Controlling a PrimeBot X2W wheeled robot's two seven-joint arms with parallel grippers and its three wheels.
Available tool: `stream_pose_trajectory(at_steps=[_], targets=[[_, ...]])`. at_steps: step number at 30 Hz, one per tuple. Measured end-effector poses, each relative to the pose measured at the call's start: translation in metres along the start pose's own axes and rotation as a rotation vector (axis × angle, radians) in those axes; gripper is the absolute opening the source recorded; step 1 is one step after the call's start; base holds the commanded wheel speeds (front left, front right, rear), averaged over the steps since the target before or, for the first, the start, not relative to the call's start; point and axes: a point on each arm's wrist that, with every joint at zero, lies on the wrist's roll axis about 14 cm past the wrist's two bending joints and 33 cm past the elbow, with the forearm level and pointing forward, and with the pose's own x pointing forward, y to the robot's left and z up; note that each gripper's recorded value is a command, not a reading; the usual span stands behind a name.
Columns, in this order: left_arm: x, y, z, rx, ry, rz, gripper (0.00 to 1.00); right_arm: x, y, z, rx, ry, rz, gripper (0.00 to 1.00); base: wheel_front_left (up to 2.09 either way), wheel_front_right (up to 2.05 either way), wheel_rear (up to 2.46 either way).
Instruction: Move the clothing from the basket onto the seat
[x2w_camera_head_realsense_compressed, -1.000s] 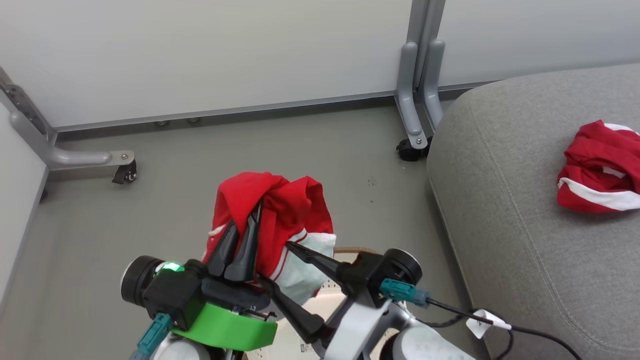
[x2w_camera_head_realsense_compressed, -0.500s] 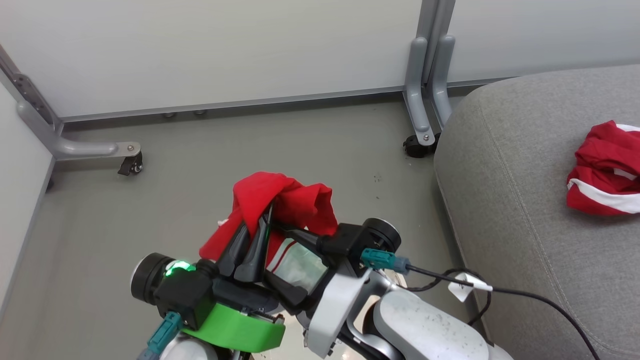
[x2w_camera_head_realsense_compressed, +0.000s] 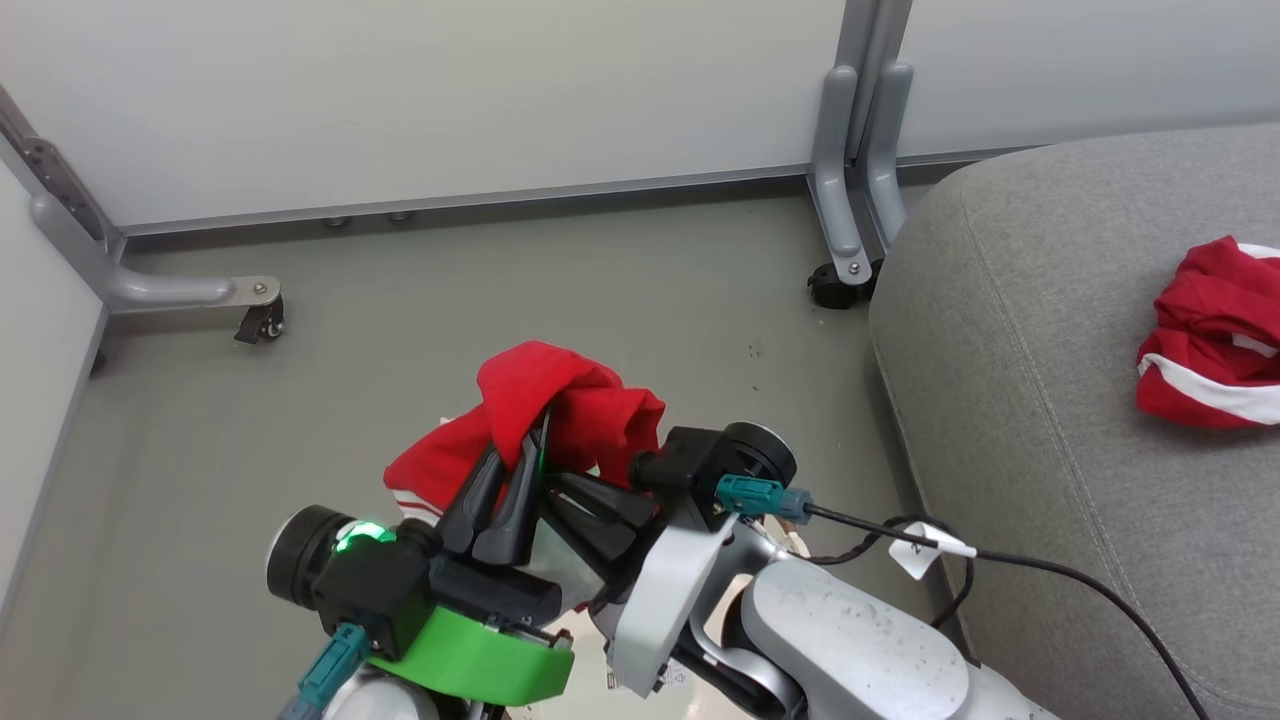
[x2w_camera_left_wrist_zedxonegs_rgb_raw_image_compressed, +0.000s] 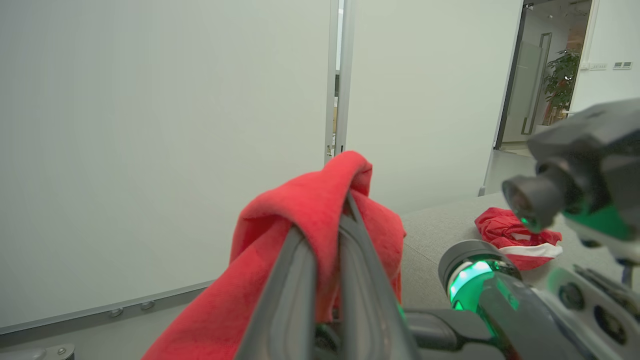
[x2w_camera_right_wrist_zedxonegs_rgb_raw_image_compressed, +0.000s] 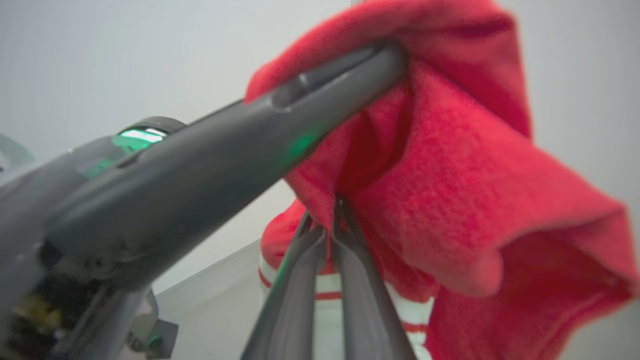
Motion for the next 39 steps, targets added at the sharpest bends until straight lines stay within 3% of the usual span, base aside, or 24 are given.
stream_pose_trajectory(at_steps=[15, 16, 17, 27, 39], targets=[[0.001, 0.002, -0.004, -0.002, 0.011, 0.004, 0.0, 0.002, -0.005, -0.001, 0.004, 0.001, -0.006, 0.0, 0.0, 0.0, 0.0], [0.001, 0.003, -0.004, 0.0, 0.014, 0.009, 0.43, 0.002, -0.006, -0.001, 0.004, 0.001, -0.007, 0.0, 0.0, 0.0, 0.0], [0.001, 0.004, -0.005, 0.002, 0.017, 0.013, 1.0, 0.003, -0.007, -0.001, 0.002, 0.002, -0.008, 0.0, 0.0, 0.0, 0.0], [-0.008, 0.013, -0.008, 0.042, 0.051, 0.029, 1.0, 0.005, -0.024, -0.002, -0.028, 0.011, -0.047, 0.0, 0.0, 0.0, 0.0], [-0.044, 0.001, -0.043, 0.057, 0.245, -0.045, 1.0, 0.003, -0.062, -0.003, -0.057, 0.014, -0.148, 0.0, 0.0, 0.0, 0.0]])
